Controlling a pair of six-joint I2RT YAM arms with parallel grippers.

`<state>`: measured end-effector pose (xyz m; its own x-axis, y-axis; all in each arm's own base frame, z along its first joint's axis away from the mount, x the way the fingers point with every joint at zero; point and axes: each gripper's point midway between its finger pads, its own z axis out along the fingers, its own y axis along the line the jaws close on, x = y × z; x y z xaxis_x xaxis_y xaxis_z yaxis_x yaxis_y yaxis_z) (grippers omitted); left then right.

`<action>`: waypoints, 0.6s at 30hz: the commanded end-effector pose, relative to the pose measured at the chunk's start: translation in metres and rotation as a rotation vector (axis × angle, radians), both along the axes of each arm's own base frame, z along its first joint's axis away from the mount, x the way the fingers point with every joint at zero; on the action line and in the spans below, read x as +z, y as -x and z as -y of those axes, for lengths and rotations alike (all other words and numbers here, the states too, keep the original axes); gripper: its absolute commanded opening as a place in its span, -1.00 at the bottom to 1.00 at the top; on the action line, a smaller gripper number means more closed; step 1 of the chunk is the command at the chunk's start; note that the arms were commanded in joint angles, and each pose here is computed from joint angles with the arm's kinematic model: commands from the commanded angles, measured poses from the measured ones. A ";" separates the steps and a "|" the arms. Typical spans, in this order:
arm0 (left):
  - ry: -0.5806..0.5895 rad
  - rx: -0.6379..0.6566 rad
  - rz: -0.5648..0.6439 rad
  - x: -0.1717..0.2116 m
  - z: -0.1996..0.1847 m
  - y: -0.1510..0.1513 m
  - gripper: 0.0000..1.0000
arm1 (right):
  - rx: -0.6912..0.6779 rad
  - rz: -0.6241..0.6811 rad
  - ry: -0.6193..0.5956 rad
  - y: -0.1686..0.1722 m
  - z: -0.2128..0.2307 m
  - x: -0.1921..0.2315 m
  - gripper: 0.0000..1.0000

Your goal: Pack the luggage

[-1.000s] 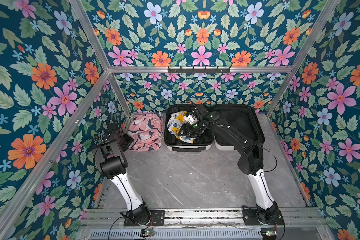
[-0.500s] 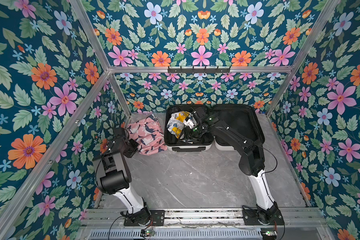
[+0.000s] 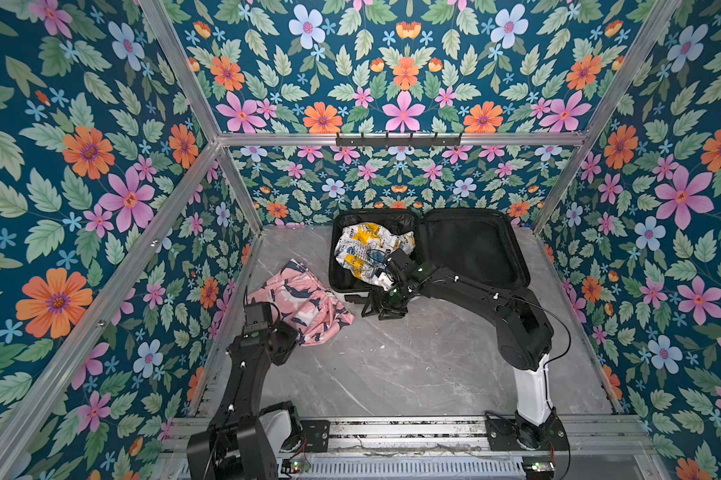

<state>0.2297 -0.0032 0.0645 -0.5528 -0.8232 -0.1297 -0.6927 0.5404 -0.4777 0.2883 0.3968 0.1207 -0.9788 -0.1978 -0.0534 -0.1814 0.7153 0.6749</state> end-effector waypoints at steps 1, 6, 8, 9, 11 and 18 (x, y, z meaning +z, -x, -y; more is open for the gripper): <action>0.077 -0.043 -0.072 -0.008 0.028 0.027 -1.00 | -0.010 0.023 -0.026 0.000 0.009 0.001 0.38; 0.086 -0.213 -0.169 -0.014 0.065 0.069 -1.00 | -0.036 -0.008 -0.036 0.014 0.043 -0.004 0.41; 0.093 -0.278 -0.214 -0.015 0.071 0.090 -1.00 | -0.023 -0.007 -0.029 0.023 0.053 -0.004 0.42; 0.096 -0.304 -0.239 -0.017 0.073 0.100 -1.00 | -0.018 -0.004 -0.031 0.026 0.055 -0.004 0.42; 0.112 -0.360 -0.299 -0.023 0.076 0.123 -1.00 | -0.006 0.004 -0.033 0.032 0.060 -0.005 0.44; 0.152 -0.460 -0.392 -0.044 0.080 0.166 -1.00 | 0.003 -0.022 -0.062 0.035 0.054 -0.013 0.47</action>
